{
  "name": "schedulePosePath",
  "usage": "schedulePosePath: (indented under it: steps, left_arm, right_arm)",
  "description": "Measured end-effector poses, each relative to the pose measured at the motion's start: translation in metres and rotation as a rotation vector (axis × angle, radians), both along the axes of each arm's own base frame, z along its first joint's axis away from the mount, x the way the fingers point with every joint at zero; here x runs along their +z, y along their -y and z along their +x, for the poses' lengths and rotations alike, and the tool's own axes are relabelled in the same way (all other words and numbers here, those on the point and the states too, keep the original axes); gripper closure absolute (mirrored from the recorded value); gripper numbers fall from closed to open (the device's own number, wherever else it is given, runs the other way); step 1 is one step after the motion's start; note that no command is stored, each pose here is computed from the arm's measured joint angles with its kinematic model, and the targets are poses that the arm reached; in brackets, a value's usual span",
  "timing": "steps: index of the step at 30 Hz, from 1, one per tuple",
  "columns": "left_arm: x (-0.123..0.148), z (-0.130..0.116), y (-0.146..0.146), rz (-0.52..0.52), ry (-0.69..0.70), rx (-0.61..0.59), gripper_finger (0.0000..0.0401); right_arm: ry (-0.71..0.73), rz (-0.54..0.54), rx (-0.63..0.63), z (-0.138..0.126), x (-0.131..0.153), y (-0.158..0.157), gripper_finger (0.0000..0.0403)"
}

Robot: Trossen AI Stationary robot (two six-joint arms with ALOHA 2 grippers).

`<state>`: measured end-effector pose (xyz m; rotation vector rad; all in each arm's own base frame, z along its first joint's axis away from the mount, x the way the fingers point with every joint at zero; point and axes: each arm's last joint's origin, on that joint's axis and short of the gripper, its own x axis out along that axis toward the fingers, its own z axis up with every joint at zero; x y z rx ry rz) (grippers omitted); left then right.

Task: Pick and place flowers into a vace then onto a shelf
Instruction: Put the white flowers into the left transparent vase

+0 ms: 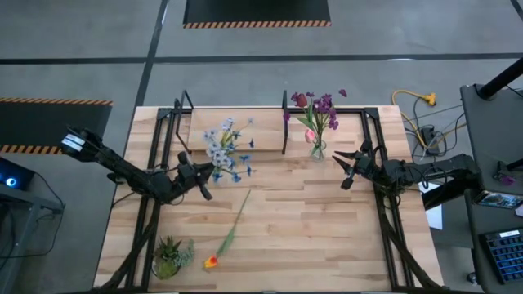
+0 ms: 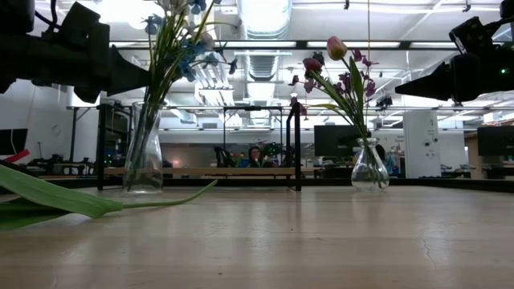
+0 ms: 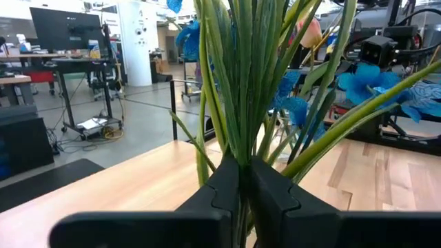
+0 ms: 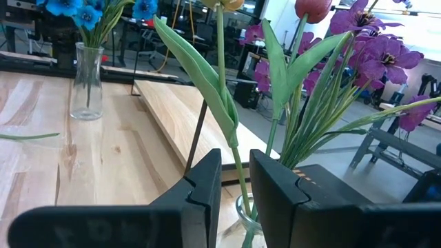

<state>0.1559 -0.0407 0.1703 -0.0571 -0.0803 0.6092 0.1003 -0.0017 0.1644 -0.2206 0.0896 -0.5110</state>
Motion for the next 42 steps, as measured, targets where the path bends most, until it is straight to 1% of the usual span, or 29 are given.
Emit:
schedulePosePath:
  steps: [5, 12, 17, 22, 28, 39, 42]
  left_arm:
    - [0.002, 0.001, 0.000, 0.001, 0.003, 0.000, 0.0361]
    - [0.002, 0.001, 0.000, 0.003, 0.002, -0.001, 0.0286]
    - [0.003, 0.000, 0.000, 0.002, 0.008, -0.003, 0.0256]
    - [0.007, -0.002, 0.003, 0.004, 0.024, -0.039, 0.0243]
    - [0.010, -0.007, 0.007, 0.015, 0.015, -0.076, 0.0240]
    - [0.014, -0.016, 0.003, 0.040, -0.030, -0.078, 0.0240]
    - [0.013, -0.018, 0.003, 0.042, -0.045, -0.079, 0.0232]
  right_arm:
    - [0.000, 0.000, 0.000, 0.000, 0.000, 0.000, 0.0335]
    - [0.000, 0.000, 0.000, 0.000, 0.000, 0.000, 0.0335]
    - [-0.001, 0.000, 0.000, 0.000, 0.000, 0.000, 0.0335]
    - [-0.001, 0.000, 0.000, 0.000, 0.000, 0.000, 0.0335]
    - [-0.002, 0.000, 0.000, 0.000, 0.000, 0.000, 0.0335]
    - [0.008, 0.016, -0.001, 0.000, 0.000, 0.000, 0.0335]
    - [0.000, 0.015, 0.000, 0.000, -0.001, 0.000, 0.0335]
